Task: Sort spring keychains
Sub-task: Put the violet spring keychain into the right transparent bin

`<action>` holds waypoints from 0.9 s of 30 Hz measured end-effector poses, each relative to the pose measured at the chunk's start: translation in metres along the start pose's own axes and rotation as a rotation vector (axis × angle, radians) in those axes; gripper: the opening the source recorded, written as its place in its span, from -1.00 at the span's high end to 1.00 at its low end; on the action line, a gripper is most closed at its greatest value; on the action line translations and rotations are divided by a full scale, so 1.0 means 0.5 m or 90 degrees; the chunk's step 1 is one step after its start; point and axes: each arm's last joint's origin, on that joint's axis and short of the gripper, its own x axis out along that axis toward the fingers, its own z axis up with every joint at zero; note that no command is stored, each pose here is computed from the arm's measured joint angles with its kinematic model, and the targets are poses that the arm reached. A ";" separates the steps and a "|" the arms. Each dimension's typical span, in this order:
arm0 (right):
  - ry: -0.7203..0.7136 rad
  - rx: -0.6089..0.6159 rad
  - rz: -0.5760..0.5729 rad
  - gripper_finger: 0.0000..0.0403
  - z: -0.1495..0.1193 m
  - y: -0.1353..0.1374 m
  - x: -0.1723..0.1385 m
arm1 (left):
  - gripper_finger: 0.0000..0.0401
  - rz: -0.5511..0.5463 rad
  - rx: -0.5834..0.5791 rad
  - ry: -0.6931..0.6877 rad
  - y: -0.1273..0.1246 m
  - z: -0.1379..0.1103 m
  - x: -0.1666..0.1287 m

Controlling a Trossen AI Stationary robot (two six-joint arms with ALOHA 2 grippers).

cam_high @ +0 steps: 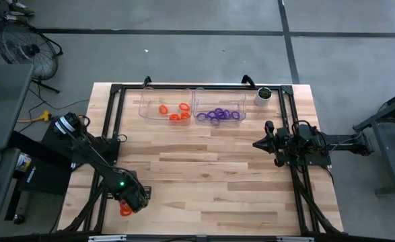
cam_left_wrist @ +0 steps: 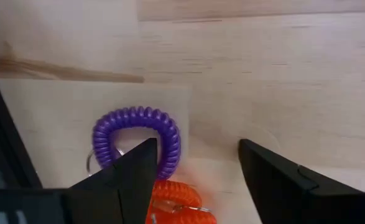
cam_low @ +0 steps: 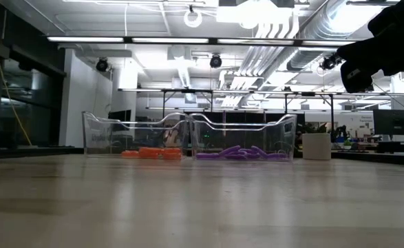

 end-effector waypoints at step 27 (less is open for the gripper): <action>0.000 0.000 0.000 0.94 0.000 0.000 0.000 | 0.95 -0.014 0.036 -0.023 -0.007 0.000 0.012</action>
